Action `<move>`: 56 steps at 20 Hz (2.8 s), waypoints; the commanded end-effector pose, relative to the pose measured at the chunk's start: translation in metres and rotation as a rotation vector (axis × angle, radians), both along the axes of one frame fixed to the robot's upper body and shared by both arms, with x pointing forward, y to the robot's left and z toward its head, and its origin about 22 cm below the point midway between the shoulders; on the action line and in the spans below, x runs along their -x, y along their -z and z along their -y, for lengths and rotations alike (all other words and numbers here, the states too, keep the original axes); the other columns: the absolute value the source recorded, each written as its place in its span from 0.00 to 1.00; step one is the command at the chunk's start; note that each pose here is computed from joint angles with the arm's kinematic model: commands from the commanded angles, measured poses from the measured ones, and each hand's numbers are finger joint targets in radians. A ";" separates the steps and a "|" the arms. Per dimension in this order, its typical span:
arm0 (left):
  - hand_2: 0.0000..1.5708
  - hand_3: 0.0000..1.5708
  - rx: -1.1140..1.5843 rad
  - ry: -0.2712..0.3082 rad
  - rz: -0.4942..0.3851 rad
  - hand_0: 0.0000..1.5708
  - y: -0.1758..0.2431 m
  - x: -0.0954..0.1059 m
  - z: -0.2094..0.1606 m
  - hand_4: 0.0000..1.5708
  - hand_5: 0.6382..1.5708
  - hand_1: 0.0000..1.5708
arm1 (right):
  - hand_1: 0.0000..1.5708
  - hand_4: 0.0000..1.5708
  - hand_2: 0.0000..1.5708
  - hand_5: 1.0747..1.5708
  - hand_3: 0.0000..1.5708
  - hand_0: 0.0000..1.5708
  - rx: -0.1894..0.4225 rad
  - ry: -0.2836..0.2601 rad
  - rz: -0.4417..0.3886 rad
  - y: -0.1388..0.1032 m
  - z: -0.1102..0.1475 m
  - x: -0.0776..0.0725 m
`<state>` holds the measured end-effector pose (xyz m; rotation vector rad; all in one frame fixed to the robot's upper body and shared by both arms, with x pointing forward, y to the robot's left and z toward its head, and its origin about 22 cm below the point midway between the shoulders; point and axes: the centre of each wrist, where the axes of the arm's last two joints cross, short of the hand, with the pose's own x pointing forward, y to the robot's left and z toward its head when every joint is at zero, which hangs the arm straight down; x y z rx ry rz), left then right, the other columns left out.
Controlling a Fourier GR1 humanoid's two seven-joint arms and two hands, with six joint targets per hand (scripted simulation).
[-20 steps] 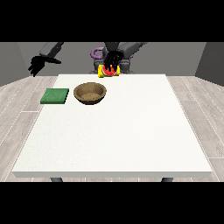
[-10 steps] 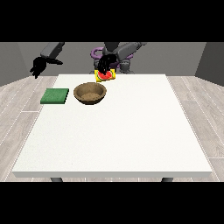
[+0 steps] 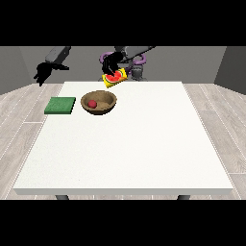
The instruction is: Pick the cup and pour the ball into the bowl, then pick the bowl and place it on the pad
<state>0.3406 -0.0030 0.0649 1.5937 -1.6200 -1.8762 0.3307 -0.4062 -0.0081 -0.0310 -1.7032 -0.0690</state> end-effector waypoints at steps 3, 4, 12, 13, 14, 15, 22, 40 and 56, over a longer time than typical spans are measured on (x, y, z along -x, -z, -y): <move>1.00 1.00 -0.077 0.020 0.056 0.98 -0.036 0.004 0.019 0.77 0.88 0.98 | 0.00 0.00 0.00 0.89 0.13 0.00 -0.009 0.040 0.004 0.020 0.004 0.015; 1.00 1.00 -0.060 0.063 0.074 0.98 -0.032 0.012 0.019 0.77 0.88 0.98 | 0.00 0.00 0.00 0.90 0.09 0.00 -0.006 0.069 0.042 -0.012 0.035 0.010; 1.00 1.00 0.401 -0.017 -0.056 0.00 -0.038 -0.005 -0.023 0.81 0.87 0.00 | 0.00 0.30 0.00 0.97 0.00 0.00 -0.057 0.015 -0.104 0.010 0.013 0.013; 1.00 1.00 0.486 -0.022 -0.024 0.09 -0.053 -0.016 -0.041 0.64 0.97 0.09 | 0.00 0.30 0.00 0.97 0.00 0.00 -0.074 0.044 -0.083 0.011 0.008 0.010; 1.00 1.00 0.542 -0.026 -0.023 0.23 -0.063 -0.022 -0.053 0.63 0.98 0.23 | 0.00 0.30 0.00 0.97 0.00 0.00 -0.078 0.070 -0.112 0.013 0.008 0.010; 1.00 1.00 0.601 -0.007 -0.021 0.26 -0.058 -0.017 -0.054 0.64 0.99 0.26 | 0.00 0.30 0.00 0.97 0.00 0.00 -0.088 0.099 -0.073 -0.002 0.018 0.005; 1.00 0.97 1.097 0.020 -0.246 0.82 -0.061 -0.026 -0.104 0.63 0.99 0.82 | 0.00 0.15 0.00 0.98 0.00 0.00 -0.089 0.141 -0.013 -0.003 0.019 0.006; 0.00 0.00 1.670 0.075 -0.491 0.00 0.014 -0.035 -0.174 0.00 0.95 0.00 | 0.00 0.00 0.00 0.95 0.00 0.00 -0.094 -0.063 -0.073 -0.014 -0.088 -0.044; 0.00 0.00 1.587 0.265 -0.516 0.00 -0.045 -0.026 -0.154 0.00 0.99 0.00 | 0.00 0.10 0.00 0.91 0.00 0.00 -0.213 0.038 -0.035 0.042 -0.080 -0.017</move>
